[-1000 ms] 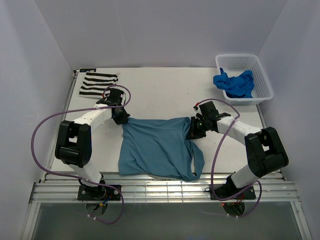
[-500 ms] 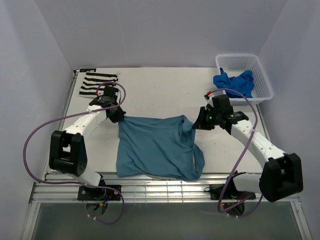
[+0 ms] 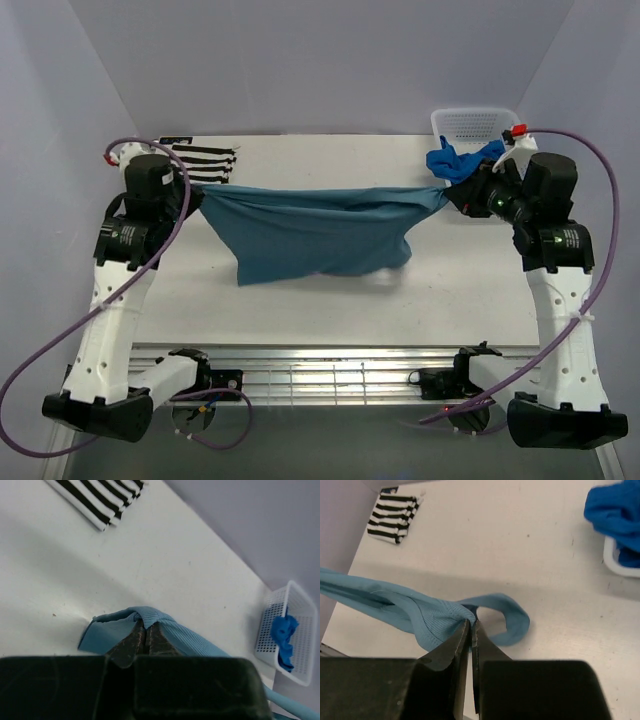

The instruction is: Fold and stack the tank tops

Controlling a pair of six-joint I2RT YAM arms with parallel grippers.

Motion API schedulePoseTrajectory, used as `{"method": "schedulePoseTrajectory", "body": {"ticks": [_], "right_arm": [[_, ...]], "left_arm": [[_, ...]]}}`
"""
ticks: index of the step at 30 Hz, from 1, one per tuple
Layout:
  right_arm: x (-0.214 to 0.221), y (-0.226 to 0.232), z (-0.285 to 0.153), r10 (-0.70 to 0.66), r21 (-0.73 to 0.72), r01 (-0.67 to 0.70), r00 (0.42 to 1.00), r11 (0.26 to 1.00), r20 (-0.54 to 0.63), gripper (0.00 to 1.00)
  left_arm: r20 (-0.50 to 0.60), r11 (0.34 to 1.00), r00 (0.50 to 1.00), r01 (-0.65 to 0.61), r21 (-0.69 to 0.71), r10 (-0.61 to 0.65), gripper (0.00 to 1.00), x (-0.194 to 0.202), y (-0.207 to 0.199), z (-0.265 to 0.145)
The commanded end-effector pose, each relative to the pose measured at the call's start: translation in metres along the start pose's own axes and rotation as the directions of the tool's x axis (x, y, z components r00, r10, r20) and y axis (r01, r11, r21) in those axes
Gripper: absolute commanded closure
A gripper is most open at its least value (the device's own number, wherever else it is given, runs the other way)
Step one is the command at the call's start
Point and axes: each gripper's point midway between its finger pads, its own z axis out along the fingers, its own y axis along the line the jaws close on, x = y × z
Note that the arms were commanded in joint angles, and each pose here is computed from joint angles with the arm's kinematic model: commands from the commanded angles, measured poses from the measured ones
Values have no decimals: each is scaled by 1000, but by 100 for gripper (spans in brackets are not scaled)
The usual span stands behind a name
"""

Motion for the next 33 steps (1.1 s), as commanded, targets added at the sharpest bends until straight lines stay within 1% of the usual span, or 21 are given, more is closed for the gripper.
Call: {"method": "schedulePoseTrajectory", "body": {"ticks": [1,2,4,6,7,10,13,14,16,19,21,22,23,24,26,27,29,30,31,32,33], "right_arm": [[-41,20,-41,-92,0,93,987,996,133,92],[-47,23,-48,-99,4,100,983,995,154,92],[-68,36,-72,-135,19,134,963,991,235,92],[-85,53,-96,-162,14,165,942,986,294,92],[-89,61,-107,-174,7,181,931,983,320,92],[-102,86,-145,-205,-13,229,894,973,399,92],[-102,99,-171,-222,-8,252,867,968,446,92],[-100,99,-172,-222,-8,252,867,968,446,92],[-91,94,-169,-216,-1,240,878,971,428,92],[-77,80,-148,-193,-3,209,910,978,367,92],[-58,57,-113,-161,4,167,948,986,275,92],[-51,50,-100,-146,2,150,958,989,248,92],[-39,34,-74,-127,4,129,970,992,209,92],[-31,25,-61,-110,9,110,976,994,186,92],[-12,2,-20,-64,0,65,989,998,133,92],[-3,-9,3,-37,-4,38,995,999,91,92],[11,-25,37,-10,-21,11,999,1000,38,92],[22,-47,70,18,5,-18,1000,1000,-17,92],[27,-55,88,26,4,-26,998,1000,-49,92],[27,-62,103,14,6,-13,998,1000,-64,92],[22,-82,132,26,50,-21,996,999,-89,92]], "left_arm": [[122,999,992,-4,-35,8,100,-37,13,-50],[138,1000,990,-2,-22,5,100,-43,12,-59],[162,998,987,-11,57,2,100,-53,1,-86],[185,985,983,-41,169,9,100,-64,-17,-113],[169,961,986,-60,271,14,100,-62,-31,-133],[208,888,978,-101,449,6,100,-74,-55,-189],[235,845,972,-116,523,-12,100,-79,-61,-222],[233,837,972,-112,535,-19,100,-78,-61,-227],[215,844,976,-98,527,-21,100,-75,-60,-220],[128,886,992,-56,460,-3,100,-58,-59,-173],[42,926,999,-31,377,17,100,-36,-54,-118],[19,939,1000,-27,344,21,100,-29,-51,-99],[3,954,1000,-23,299,23,100,-22,-45,-78],[-67,979,997,-15,205,29,100,3,-30,-36],[-99,986,995,-17,165,34,100,21,-27,6],[-143,994,989,-28,108,43,100,43,-17,49],[-184,996,981,-50,73,63,100,64,-9,93],[-174,996,983,-54,69,65,100,65,-11,117],[-240,996,967,-93,1,91,100,90,5,160],[-268,994,958,-106,-16,98,100,98,9,183],[-249,994,963,-112,1,109,91,78,-11,201]]}}
